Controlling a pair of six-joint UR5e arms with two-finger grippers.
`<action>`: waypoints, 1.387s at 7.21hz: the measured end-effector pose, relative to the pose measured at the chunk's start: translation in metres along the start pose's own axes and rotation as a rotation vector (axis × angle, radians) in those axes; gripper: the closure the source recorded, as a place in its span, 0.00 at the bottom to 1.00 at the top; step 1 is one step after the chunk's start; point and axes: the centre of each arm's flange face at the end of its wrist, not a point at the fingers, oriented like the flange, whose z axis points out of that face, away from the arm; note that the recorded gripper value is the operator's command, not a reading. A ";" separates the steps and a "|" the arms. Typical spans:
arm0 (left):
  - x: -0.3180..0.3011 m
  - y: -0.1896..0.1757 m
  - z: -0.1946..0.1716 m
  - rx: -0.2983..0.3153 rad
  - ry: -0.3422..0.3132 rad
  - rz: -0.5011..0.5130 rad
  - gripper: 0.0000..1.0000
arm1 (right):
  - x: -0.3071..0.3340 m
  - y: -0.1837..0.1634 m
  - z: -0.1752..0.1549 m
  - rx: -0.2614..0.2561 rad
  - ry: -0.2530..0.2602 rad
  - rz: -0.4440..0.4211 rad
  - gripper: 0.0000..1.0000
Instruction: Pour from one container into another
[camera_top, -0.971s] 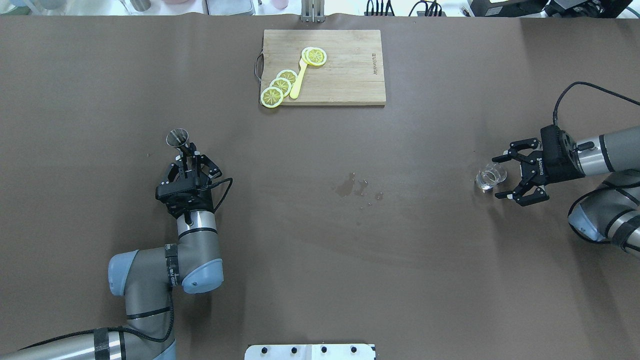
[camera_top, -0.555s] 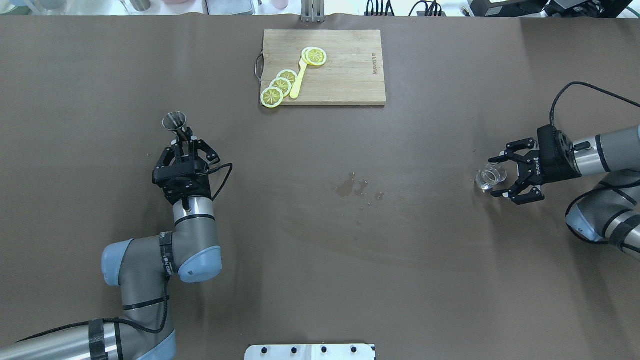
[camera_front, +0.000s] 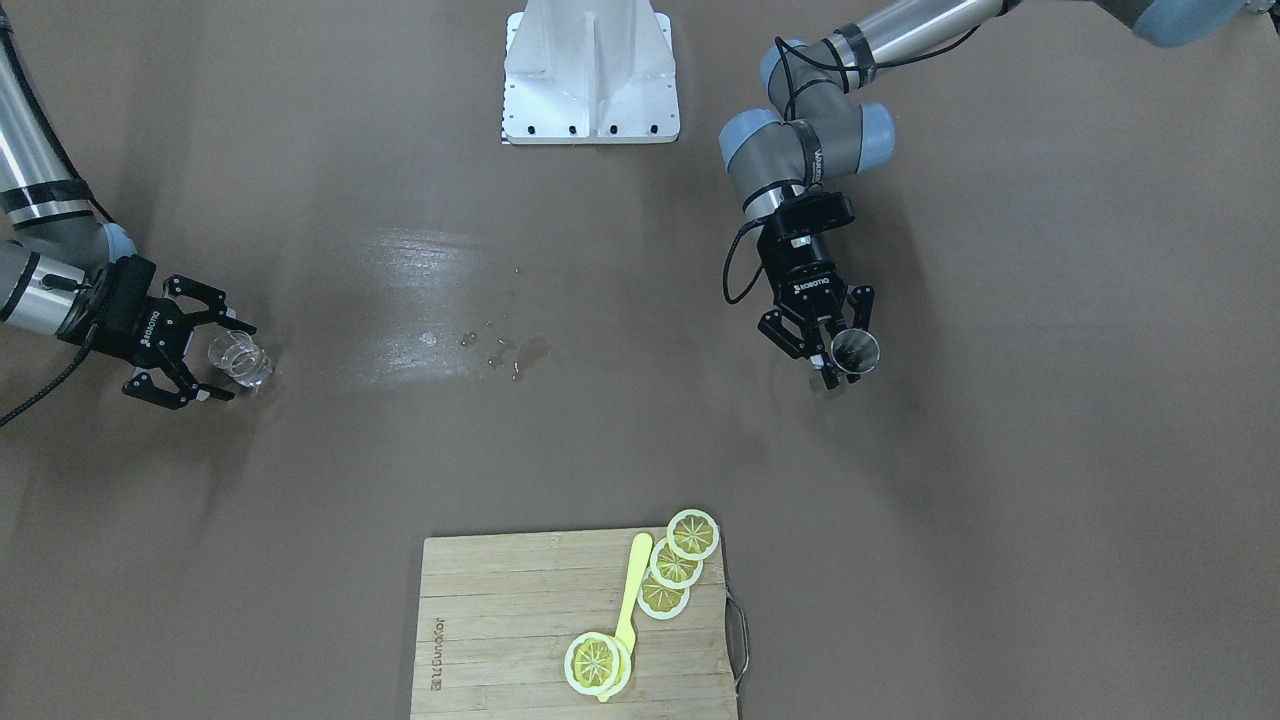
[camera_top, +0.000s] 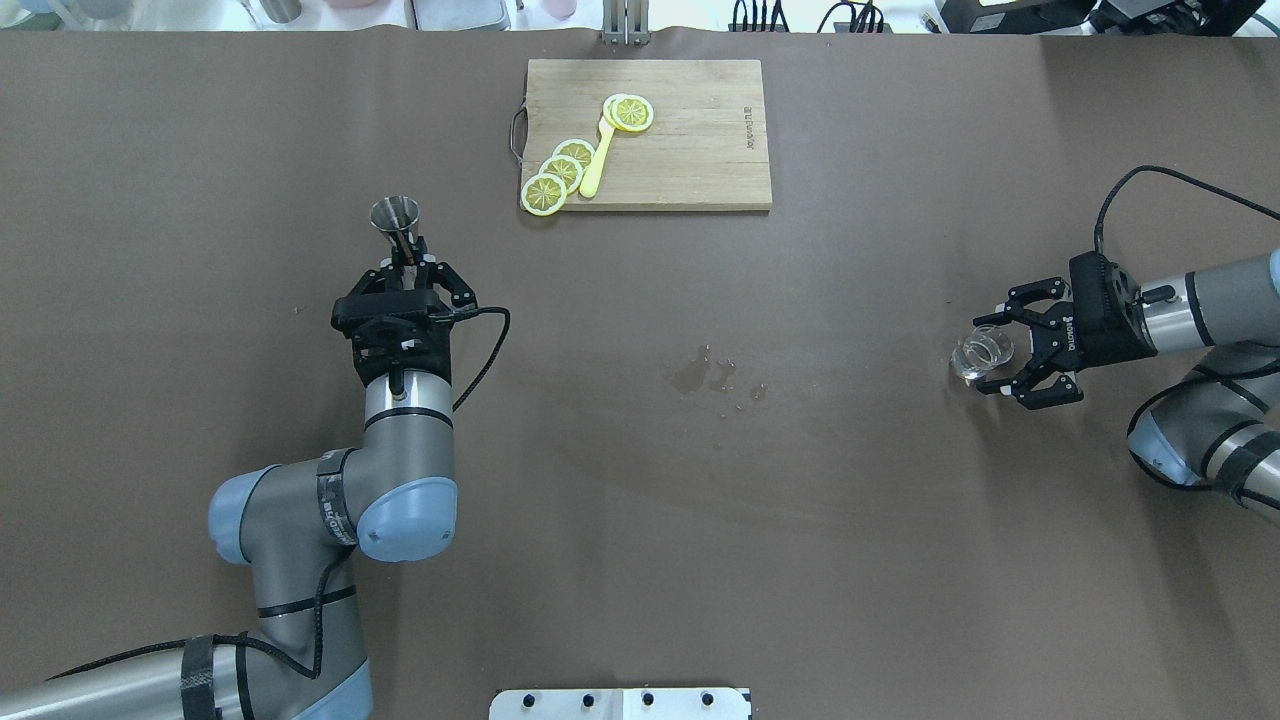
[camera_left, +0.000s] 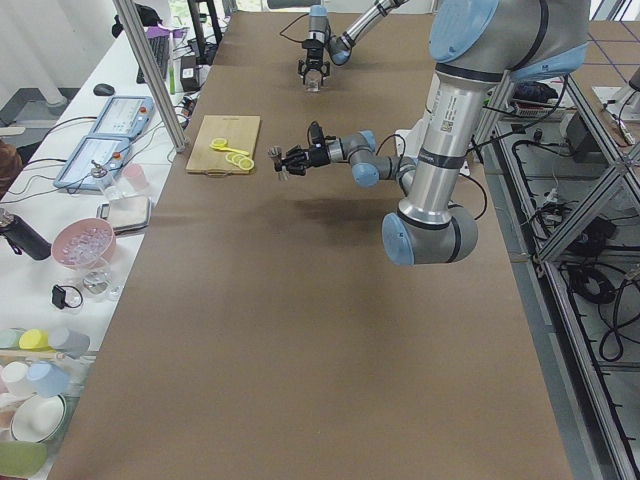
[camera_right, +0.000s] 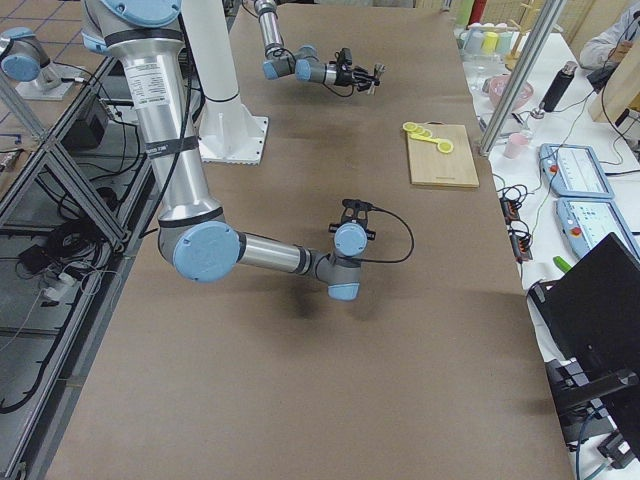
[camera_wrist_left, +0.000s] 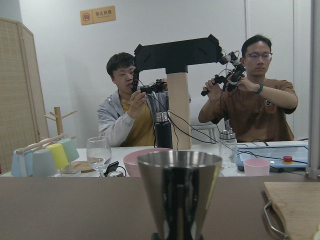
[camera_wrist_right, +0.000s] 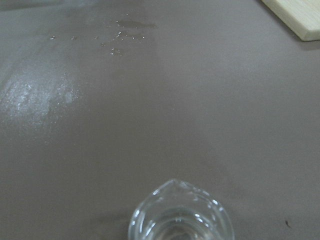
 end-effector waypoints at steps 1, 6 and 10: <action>0.010 -0.011 -0.008 -0.021 0.062 0.068 1.00 | -0.001 0.000 0.001 -0.001 0.000 0.001 0.15; 0.056 -0.046 -0.031 -0.135 0.412 0.235 1.00 | -0.001 0.001 0.003 -0.006 0.000 0.007 0.36; 0.044 -0.028 -0.016 -0.135 0.636 0.174 1.00 | -0.001 -0.002 0.003 -0.002 0.000 0.002 0.49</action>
